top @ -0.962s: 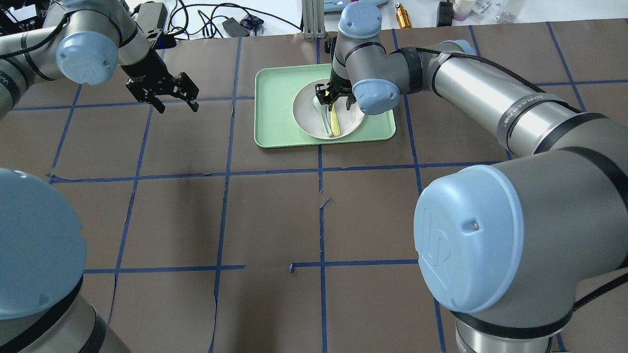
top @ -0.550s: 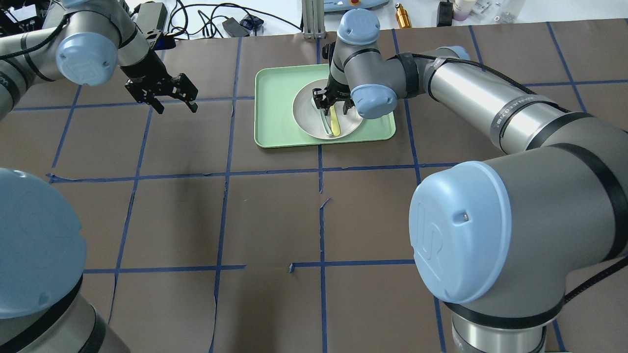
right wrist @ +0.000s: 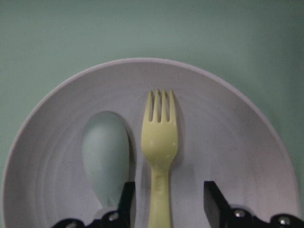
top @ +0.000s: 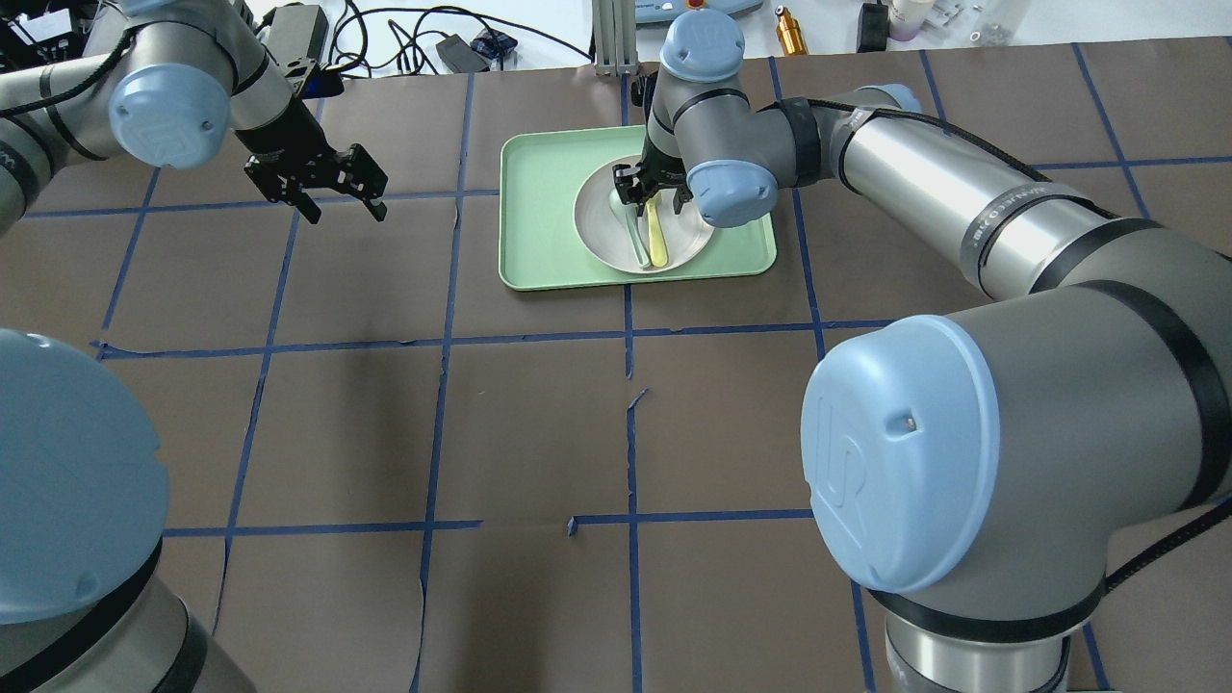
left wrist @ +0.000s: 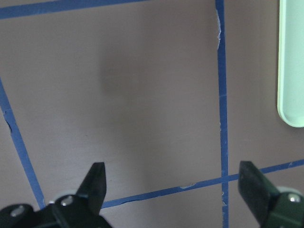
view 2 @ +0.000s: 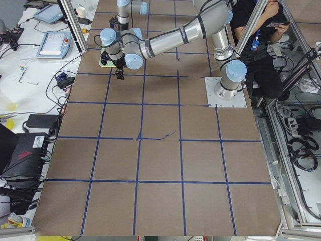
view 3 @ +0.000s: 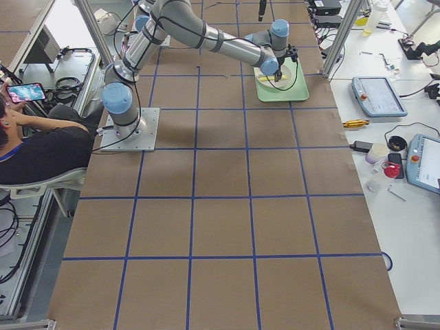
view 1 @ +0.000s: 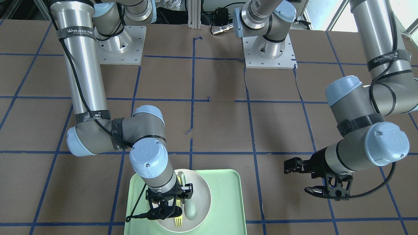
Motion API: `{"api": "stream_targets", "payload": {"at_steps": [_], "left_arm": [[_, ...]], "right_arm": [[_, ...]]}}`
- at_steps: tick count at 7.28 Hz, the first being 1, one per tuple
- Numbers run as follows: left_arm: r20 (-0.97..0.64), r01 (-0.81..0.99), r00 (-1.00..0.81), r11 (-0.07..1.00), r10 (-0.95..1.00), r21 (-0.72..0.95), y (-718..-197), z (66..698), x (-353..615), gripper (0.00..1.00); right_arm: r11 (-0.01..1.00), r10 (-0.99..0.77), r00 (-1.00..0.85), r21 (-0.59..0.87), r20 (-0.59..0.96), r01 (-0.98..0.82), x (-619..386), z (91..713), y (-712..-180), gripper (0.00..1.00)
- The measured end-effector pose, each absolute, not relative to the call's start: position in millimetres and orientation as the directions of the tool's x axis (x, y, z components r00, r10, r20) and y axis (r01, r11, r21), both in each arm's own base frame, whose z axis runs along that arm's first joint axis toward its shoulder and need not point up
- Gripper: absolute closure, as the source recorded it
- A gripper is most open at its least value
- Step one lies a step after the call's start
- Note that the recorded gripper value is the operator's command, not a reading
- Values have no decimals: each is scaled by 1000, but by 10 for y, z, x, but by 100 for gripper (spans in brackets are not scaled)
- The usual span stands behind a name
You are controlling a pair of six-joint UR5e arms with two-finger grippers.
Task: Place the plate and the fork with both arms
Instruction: 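Lower the right gripper onto the yellow fork and close on it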
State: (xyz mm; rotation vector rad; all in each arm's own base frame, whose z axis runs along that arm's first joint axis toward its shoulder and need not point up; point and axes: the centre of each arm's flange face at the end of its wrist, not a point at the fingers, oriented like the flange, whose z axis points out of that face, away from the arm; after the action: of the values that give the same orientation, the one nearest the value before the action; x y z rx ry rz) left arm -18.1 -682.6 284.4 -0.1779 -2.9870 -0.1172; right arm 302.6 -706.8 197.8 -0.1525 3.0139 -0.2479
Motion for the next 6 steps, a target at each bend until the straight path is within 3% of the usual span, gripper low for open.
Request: {"api": "stream_targets", "payload": {"at_steps": [6], "left_arm": [[153,123,-982,990,111,72,-6830,2817,-176,0]], "right_arm": [[983,-108,-990,-157,-89,-93,3012,1883,-7073,42]]}}
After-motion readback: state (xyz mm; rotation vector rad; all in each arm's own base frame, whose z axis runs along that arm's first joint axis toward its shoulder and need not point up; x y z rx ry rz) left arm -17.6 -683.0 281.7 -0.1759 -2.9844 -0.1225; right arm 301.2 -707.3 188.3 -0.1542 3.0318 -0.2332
